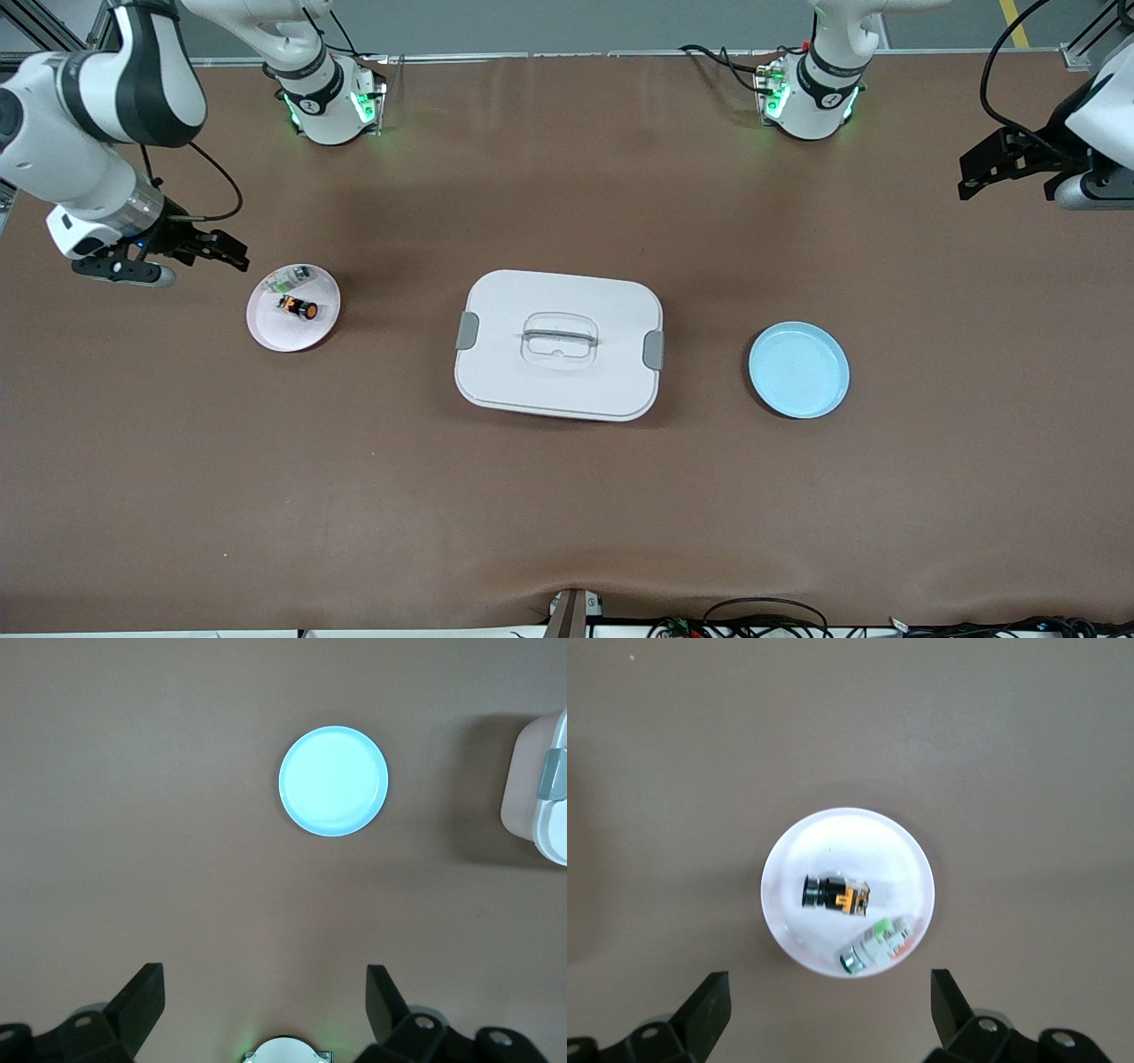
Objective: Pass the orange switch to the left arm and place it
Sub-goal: 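Reach the right gripper down to the orange switch on the white plate, then close the right gripper on the orange switch and lift it, then carry the switch over the white box with the right gripper while the left gripper approaches, then grasp the switch with the left gripper from the right gripper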
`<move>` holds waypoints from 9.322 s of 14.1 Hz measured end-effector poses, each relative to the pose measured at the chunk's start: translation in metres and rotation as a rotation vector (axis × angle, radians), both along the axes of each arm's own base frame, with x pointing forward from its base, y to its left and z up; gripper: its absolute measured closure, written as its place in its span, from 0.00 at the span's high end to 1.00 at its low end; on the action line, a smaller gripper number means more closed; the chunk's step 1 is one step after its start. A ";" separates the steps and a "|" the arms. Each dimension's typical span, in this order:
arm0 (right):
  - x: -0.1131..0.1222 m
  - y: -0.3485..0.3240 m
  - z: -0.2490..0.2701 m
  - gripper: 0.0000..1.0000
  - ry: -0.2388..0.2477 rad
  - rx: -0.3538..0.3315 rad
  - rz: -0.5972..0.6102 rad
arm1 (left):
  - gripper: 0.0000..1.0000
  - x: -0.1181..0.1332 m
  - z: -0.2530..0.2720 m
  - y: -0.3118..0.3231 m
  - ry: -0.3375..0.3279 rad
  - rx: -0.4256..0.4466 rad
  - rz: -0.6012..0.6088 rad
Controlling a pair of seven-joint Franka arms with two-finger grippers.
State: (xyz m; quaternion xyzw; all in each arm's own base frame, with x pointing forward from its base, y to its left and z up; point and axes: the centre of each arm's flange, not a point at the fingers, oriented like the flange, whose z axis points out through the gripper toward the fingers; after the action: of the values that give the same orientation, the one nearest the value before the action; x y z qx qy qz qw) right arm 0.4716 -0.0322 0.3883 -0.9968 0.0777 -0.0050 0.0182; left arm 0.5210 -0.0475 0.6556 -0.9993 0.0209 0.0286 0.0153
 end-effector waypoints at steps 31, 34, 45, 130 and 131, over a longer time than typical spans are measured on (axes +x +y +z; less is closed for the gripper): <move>0.003 0.012 -0.195 1.00 0.092 0.012 -0.048 | 1.00 0.001 0.018 -0.014 -0.028 -0.003 -0.026; 0.005 0.012 -0.203 1.00 0.091 0.009 -0.048 | 1.00 0.001 0.018 -0.014 -0.027 -0.003 -0.027; 0.008 0.017 -0.209 0.73 0.083 0.006 -0.038 | 1.00 0.001 0.019 -0.014 -0.028 -0.003 -0.027; 0.073 0.504 0.127 0.74 0.460 0.701 -0.977 | 0.42 -0.022 -0.131 -0.316 -0.209 -0.715 0.053; 0.073 0.505 0.126 0.81 0.465 0.694 -0.972 | 0.42 -0.021 -0.134 -0.313 -0.217 -0.664 0.007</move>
State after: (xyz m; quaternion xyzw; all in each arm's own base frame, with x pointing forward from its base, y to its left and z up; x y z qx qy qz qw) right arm 0.5445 0.4727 0.5146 -0.7589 0.5200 0.2292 0.3181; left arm 0.5001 -0.3604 0.5214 -0.9470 0.0241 -0.0861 -0.3085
